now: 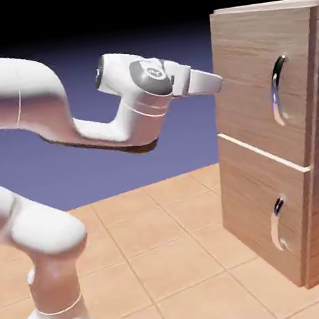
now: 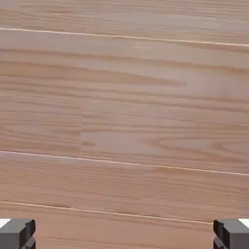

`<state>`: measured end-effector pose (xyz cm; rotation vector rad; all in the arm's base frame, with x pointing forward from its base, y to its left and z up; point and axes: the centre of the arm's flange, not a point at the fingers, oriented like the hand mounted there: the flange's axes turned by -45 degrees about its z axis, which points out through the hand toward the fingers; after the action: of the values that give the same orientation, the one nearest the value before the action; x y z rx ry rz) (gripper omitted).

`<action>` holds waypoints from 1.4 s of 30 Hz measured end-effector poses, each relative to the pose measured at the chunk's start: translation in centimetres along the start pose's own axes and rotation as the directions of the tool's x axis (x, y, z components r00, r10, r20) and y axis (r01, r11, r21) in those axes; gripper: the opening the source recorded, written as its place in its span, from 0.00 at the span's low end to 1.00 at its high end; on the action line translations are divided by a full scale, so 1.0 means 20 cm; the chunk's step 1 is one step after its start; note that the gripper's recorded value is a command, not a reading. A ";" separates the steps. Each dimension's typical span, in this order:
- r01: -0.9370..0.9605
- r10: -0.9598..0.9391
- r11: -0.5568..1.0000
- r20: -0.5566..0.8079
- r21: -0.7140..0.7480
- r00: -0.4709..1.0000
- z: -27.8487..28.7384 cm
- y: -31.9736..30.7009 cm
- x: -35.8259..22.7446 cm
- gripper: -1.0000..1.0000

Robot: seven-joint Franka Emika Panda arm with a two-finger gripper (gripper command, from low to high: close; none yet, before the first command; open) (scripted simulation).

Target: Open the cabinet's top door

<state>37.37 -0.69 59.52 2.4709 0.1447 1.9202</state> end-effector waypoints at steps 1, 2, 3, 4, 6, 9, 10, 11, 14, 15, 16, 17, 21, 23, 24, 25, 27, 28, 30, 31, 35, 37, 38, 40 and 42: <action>-0.002 0.002 1.000 -0.012 -0.001 1.000 0.00 0.02 0.00 0.50; -0.004 0.004 1.000 -0.024 -0.001 1.000 0.00 0.03 0.00 0.50; -0.006 0.006 1.000 -0.036 -0.002 0.999 0.00 0.05 0.00 0.50; -0.008 0.008 1.000 -0.048 -0.003 0.999 0.00 0.07 0.00 0.50; -0.013 0.013 1.000 -0.070 -0.004 0.997 0.01 0.11 -0.01 0.50; -0.021 0.020 1.000 -0.103 -0.005 0.995 0.02 0.17 -0.02 0.50; -0.023 0.022 1.000 -0.113 -0.005 0.993 0.03 0.19 -0.03 0.50; -0.026 0.025 1.000 -0.123 -0.005 0.992 0.03 0.21 -0.04 0.50; -0.034 0.032 0.999 -0.152 -0.005 0.988 0.06 0.28 -0.06 0.50; -0.036 0.035 0.999 -0.161 -0.005 0.986 0.07 0.30 -0.07 0.50; -0.039 0.038 0.999 -0.170 -0.005 0.985 0.08 0.33 -0.08 0.50; -0.041 0.040 0.999 -0.179 -0.004 0.983 0.09 0.35 -0.09 0.50; -0.051 0.050 0.999 -0.210 -0.002 0.976 0.14 0.45 -0.15 0.50; -0.056 0.055 0.998 -0.224 0.000 0.973 0.17 0.50 -0.18 0.50; -0.058 0.057 0.998 -0.231 0.001 0.971 0.18 0.53 -0.19 0.50; -0.060 0.059 0.998 -0.237 0.002 0.970 0.20 0.55 -0.21 0.50; -0.064 0.063 0.998 -0.248 0.005 0.967 0.23 0.61 -0.24 0.50; -0.064 0.064 0.998 -0.249 0.005 0.967 0.23 0.61 -0.24 0.50; -0.066 0.065 0.998 -0.248 0.006 0.966 0.28 0.61 -0.23 0.50; -0.067 0.066 0.998 -0.248 0.006 0.966 0.33 0.61 -0.22 0.50; -0.064 0.063 0.998 -0.249 0.005 0.967 0.47 0.61 -0.18 0.00; -0.064 0.063 0.998 -0.249 0.005 0.967 0.47 0.61 -0.18 0.00; -0.069 0.063 0.998 -0.249 -0.013 0.967 0.45 0.60 -0.19 0.00; -0.076 0.062 0.996 -0.249 -0.051 0.967 0.39 0.57 -0.20 0.00; -0.087 0.063 0.992 -0.249 -0.087 0.967 0.34 0.53 -0.21 0.00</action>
<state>43.61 -11.32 54.45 2.2014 -0.0420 2.2015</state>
